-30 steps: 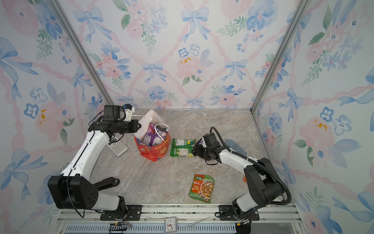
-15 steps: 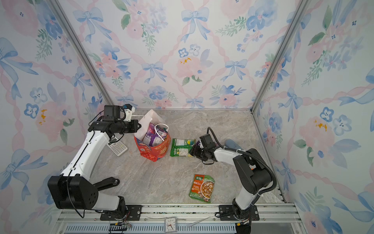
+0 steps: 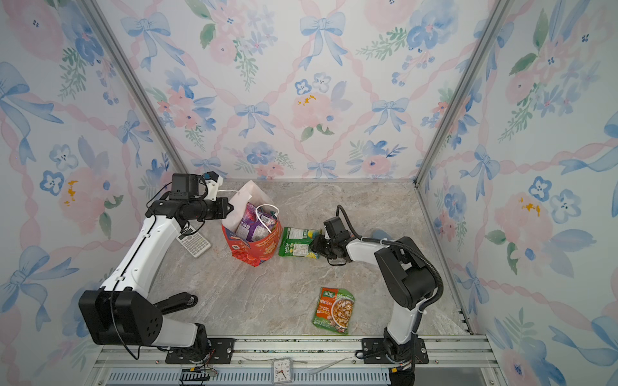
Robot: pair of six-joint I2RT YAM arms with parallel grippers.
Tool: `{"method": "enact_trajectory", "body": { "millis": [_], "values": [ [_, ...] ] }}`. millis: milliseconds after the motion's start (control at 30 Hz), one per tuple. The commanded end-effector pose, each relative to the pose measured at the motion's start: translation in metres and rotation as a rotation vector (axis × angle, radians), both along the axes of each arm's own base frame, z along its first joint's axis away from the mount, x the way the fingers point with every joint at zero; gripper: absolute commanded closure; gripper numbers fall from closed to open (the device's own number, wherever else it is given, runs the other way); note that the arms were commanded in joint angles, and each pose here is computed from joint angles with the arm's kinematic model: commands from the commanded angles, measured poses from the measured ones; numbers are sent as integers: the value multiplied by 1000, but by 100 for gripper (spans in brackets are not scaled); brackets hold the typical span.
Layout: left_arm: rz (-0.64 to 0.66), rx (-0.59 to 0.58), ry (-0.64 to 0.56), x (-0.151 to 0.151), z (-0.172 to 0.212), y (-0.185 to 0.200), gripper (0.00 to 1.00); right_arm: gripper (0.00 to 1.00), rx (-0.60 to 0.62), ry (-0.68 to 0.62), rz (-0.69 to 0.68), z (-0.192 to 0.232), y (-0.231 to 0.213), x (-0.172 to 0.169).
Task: Place the snacks into the paper bag
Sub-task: 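Lower the open right gripper onto the green packet and close it, then lift the green packet and carry it over the bag opening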
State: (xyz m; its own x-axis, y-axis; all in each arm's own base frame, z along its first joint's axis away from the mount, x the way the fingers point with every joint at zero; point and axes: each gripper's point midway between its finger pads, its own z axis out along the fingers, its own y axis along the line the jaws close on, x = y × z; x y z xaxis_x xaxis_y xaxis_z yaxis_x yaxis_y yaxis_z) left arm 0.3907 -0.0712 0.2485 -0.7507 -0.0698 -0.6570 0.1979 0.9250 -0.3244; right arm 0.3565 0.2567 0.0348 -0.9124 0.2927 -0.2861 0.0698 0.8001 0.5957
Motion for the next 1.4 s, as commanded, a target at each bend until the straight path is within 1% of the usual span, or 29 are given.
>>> {"method": "enact_trajectory", "body": {
  "millis": [0, 133, 267, 433, 600, 900, 1067, 1367],
  "values": [
    [22, 14, 23, -5, -8, 7, 100, 65, -23, 3, -12, -6, 1, -2],
    [20, 10, 32, -4, -11, 6, 100, 83, -40, -45, 6, 13, 1, 2],
    [18, 9, 31, -5, -11, 6, 100, 91, -56, -119, 37, 43, 3, 3],
    [23, 11, 29, -4, -9, 7, 100, 98, -73, -207, 85, 85, 8, 1],
    [16, 7, 29, -5, -10, 5, 100, 99, -72, -282, 133, 125, 13, -3],
    [13, 0, 29, -4, -9, 4, 100, 99, -152, -449, 250, 206, 11, -8],
    [16, 5, 16, -4, -5, 5, 100, 99, -197, -556, 257, 252, 6, -1],
    [7, -7, 19, -5, -5, 3, 100, 100, -178, -759, 262, 342, 16, 14]
  ]
}}
